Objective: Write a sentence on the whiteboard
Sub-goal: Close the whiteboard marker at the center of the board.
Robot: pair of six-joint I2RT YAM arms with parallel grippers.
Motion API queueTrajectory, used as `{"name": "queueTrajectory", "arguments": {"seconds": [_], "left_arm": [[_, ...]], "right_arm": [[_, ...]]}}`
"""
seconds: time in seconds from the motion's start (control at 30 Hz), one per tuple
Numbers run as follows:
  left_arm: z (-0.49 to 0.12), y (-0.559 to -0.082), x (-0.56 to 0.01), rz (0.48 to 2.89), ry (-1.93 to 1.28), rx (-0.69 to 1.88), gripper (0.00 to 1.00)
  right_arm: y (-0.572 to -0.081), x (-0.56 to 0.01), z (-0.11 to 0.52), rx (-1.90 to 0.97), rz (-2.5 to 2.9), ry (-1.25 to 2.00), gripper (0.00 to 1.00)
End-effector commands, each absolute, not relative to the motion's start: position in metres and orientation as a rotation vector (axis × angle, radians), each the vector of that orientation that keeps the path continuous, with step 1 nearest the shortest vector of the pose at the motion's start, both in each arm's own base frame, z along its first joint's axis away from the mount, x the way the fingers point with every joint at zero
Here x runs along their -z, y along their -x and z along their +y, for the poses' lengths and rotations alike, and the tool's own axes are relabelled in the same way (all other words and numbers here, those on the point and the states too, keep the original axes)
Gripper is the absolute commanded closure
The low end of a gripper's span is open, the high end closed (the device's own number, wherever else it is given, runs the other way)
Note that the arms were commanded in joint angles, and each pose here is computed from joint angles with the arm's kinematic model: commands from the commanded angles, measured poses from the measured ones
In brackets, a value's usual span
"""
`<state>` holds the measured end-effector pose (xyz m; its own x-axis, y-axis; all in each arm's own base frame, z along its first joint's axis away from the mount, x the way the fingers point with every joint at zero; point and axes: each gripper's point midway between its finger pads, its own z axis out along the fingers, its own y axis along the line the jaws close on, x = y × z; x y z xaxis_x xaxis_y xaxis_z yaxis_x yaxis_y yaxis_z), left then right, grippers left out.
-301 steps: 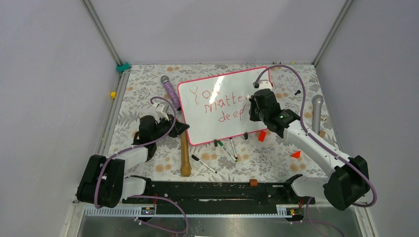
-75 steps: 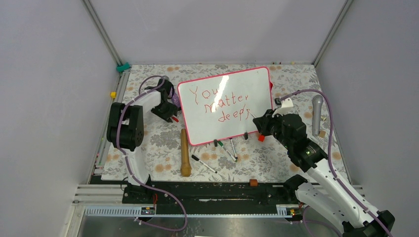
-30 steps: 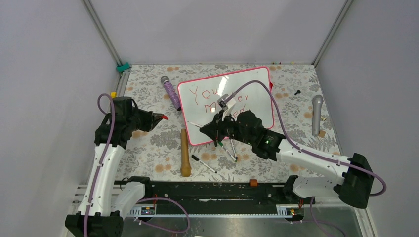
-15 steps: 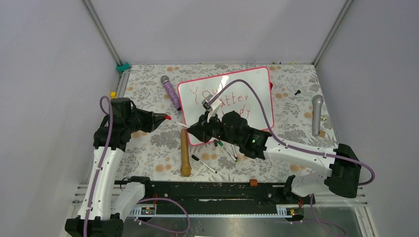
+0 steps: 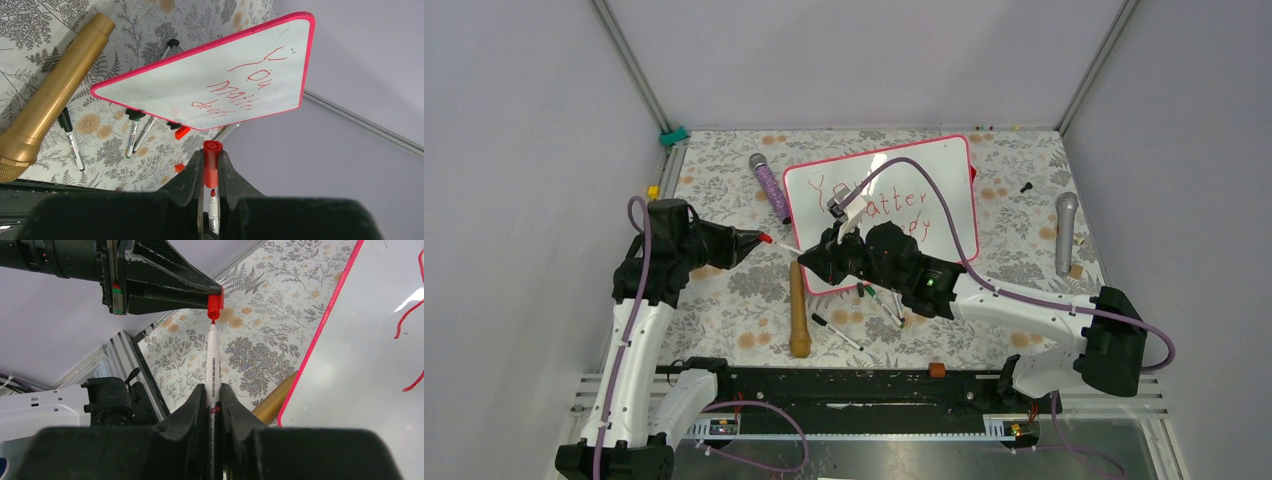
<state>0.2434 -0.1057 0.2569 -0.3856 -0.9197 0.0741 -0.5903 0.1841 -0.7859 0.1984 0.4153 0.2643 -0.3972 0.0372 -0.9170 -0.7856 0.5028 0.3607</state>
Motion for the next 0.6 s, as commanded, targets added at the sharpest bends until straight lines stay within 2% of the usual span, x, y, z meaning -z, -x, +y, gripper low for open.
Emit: {"name": "queueTrajectory", "arguments": {"seconds": [0.0,0.57], "left_arm": [[-0.1141,-0.2431,-0.2720,2.019,1.408,1.166,1.00],[-0.1164,-0.2400,-0.2669,2.036,1.413,1.172,1.00]], "right_arm": [[-0.2030,-0.2971,0.4234,-1.061,1.663,0.597,1.00],[-0.2049,-0.2924,0.4315,-1.069,1.678,0.603,1.00]]}}
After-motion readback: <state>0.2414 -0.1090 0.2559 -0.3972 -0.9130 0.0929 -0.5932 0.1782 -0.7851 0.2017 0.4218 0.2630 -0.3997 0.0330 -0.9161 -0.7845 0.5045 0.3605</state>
